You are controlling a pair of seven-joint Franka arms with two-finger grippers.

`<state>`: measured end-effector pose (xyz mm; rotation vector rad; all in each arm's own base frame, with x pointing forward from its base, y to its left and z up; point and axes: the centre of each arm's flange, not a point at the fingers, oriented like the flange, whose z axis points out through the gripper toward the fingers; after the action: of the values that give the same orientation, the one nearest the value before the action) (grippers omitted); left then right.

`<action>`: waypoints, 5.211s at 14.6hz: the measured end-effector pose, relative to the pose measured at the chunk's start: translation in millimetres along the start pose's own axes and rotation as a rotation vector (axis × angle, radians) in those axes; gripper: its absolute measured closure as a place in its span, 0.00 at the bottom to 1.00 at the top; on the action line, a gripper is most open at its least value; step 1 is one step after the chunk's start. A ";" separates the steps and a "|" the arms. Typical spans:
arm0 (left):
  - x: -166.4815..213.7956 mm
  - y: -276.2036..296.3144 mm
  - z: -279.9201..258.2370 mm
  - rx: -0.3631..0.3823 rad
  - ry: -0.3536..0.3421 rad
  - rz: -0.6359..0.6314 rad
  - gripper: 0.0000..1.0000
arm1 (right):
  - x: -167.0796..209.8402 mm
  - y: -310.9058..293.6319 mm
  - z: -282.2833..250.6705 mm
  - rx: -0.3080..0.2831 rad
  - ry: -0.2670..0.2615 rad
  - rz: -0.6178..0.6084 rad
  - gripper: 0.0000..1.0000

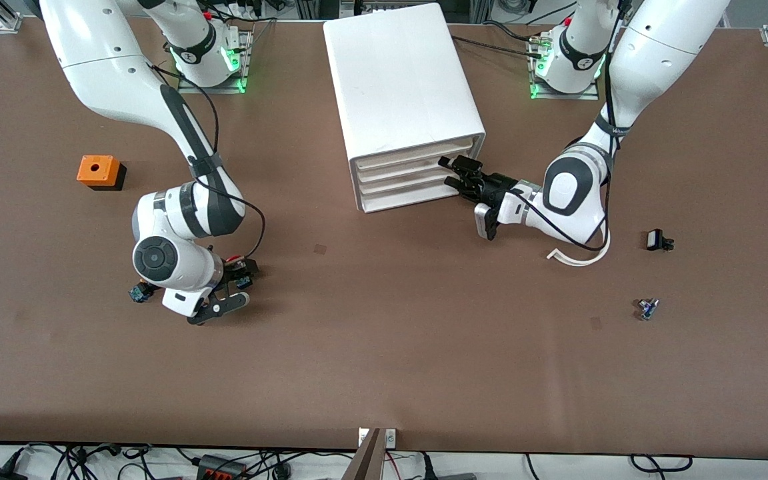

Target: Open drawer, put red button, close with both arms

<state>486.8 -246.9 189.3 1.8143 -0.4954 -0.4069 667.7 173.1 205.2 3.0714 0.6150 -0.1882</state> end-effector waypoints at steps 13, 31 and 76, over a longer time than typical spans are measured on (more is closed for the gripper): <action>15.2 -8.9 -27.9 -0.002 0.063 0.116 0.85 | -3.3 -4.0 28.7 0.007 -0.052 -0.036 0.48; 61.5 61.6 -233.6 0.331 0.022 -0.022 0.00 | 26.1 -211.2 -225.7 -0.003 0.151 -0.085 0.57; 152.0 149.0 -89.9 1.108 0.395 -0.546 0.00 | -7.4 -6.0 -273.1 -0.056 0.090 0.403 0.00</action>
<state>642.8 -292.1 353.6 3.0348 0.1339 -0.0985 690.5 183.1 477.4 3.0765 -0.0076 -0.0285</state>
